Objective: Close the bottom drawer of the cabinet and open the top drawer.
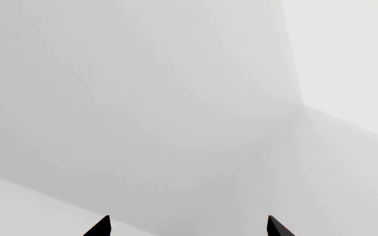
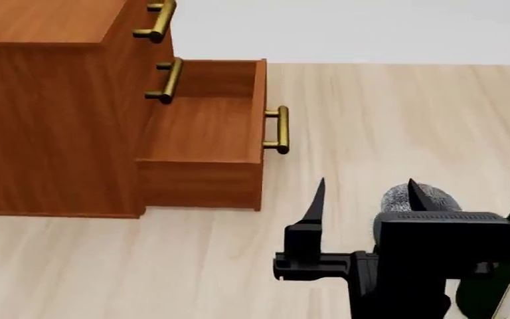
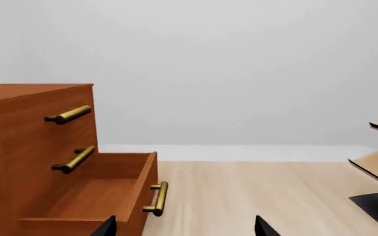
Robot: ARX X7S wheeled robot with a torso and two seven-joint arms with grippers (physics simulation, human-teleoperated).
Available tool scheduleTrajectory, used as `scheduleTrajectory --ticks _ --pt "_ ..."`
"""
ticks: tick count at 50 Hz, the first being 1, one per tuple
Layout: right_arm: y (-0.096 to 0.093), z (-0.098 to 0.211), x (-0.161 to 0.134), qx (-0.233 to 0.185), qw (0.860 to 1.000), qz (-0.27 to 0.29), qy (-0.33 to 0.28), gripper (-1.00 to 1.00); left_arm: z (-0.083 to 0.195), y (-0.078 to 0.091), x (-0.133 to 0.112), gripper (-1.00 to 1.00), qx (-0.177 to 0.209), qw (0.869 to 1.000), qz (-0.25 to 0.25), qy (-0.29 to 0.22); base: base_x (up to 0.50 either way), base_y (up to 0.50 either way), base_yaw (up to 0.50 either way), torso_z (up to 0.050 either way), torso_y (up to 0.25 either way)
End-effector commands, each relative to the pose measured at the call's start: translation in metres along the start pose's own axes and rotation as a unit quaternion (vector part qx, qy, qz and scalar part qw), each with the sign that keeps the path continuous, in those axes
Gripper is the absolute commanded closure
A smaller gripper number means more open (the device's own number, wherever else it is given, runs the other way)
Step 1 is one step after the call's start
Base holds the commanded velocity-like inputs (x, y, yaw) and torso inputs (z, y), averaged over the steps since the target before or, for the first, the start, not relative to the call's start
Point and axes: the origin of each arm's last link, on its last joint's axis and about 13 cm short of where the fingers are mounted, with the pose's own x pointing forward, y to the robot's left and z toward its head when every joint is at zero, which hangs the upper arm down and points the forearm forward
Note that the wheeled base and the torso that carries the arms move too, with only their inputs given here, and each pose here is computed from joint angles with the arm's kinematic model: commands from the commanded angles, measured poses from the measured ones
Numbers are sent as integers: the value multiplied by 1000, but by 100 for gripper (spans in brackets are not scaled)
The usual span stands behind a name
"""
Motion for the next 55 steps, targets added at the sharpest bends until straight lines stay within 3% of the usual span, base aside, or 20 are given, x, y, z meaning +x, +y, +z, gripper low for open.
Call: scheduleTrajectory --ticks 1,22,55 --pt "-1 2 0 18 1000 8 1 -100 0 0 0 -100 1 1000 -3 -1 141 383 0 0 0" --pt "-5 9 3 33 999 2 -3 -100 1 -1 -1 -100 0 1000 -10 -1 154 289 0 0 0" --pt "-10 10 7 34 999 -11 -8 -100 1 -1 -2 -100 1 1000 -15 -2 180 98 0 0 0"
